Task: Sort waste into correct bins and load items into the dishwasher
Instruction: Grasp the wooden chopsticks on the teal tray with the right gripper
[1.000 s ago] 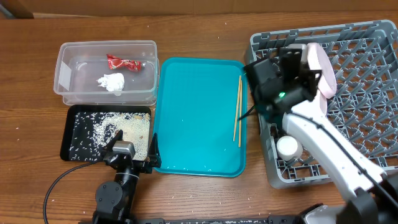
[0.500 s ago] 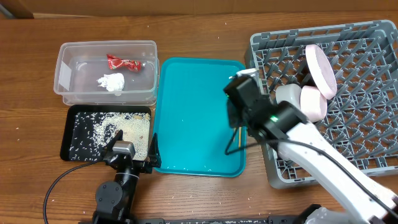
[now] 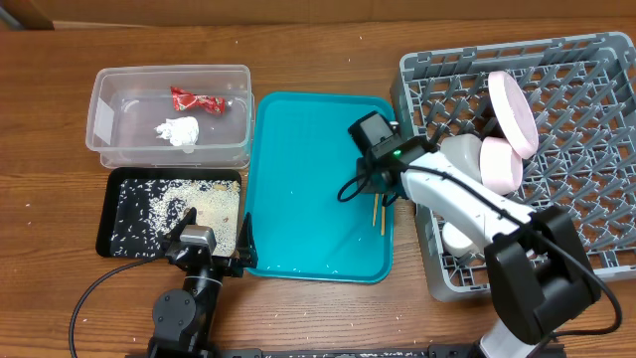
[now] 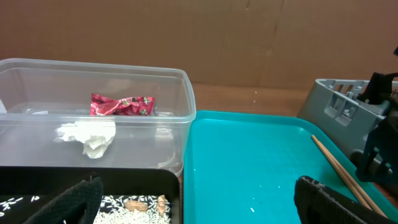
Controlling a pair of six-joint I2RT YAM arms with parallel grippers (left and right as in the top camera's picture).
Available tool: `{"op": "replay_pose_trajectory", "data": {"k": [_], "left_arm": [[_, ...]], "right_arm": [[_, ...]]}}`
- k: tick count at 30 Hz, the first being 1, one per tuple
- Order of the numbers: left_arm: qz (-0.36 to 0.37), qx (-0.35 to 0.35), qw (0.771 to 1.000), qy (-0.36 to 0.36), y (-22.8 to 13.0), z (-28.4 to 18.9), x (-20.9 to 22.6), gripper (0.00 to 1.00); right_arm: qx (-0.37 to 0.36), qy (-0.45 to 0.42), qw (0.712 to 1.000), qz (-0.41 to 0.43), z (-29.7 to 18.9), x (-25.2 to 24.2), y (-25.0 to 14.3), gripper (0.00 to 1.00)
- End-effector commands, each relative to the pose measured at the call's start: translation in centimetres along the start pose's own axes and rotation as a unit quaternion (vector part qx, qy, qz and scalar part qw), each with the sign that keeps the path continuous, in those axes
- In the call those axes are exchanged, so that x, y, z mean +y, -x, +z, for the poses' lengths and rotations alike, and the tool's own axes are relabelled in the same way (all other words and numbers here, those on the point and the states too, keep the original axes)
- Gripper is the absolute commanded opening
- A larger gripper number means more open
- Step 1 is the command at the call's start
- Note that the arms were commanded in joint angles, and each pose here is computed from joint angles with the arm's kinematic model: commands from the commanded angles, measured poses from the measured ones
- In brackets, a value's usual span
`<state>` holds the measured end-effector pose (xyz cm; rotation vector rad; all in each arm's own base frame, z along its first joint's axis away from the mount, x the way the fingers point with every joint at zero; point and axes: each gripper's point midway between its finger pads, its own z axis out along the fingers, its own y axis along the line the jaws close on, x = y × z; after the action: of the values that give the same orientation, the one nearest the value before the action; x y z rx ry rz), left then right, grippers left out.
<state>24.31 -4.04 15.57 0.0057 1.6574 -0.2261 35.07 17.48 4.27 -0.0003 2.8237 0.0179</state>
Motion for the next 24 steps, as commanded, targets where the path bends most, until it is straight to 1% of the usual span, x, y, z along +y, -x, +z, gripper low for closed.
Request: {"op": "replay_pose_trajectory", "data": {"k": [1, 5, 15, 24], "left_arm": [[0.009, -0.006, 1.000, 0.010, 0.2, 0.0, 0.4, 1.00], [0.009, -0.006, 1.000, 0.010, 0.2, 0.0, 0.4, 0.99], [0.009, -0.006, 1.000, 0.010, 0.2, 0.0, 0.4, 1.00], [0.009, -0.006, 1.000, 0.010, 0.2, 0.0, 0.4, 1.00]], "right_arm": [[0.025, 0.038, 0.999, 0.002, 0.8, 0.8, -0.6, 0.27], [0.032, 0.043, 0.998, -0.020, 1.2, 1.3, -1.1, 0.26], [0.021, 0.026, 0.999, -0.020, 2.0, 0.9, -1.0, 0.27], [0.050, 0.002, 0.998, -0.024, 4.8, 0.3, -2.4, 0.27]]}}
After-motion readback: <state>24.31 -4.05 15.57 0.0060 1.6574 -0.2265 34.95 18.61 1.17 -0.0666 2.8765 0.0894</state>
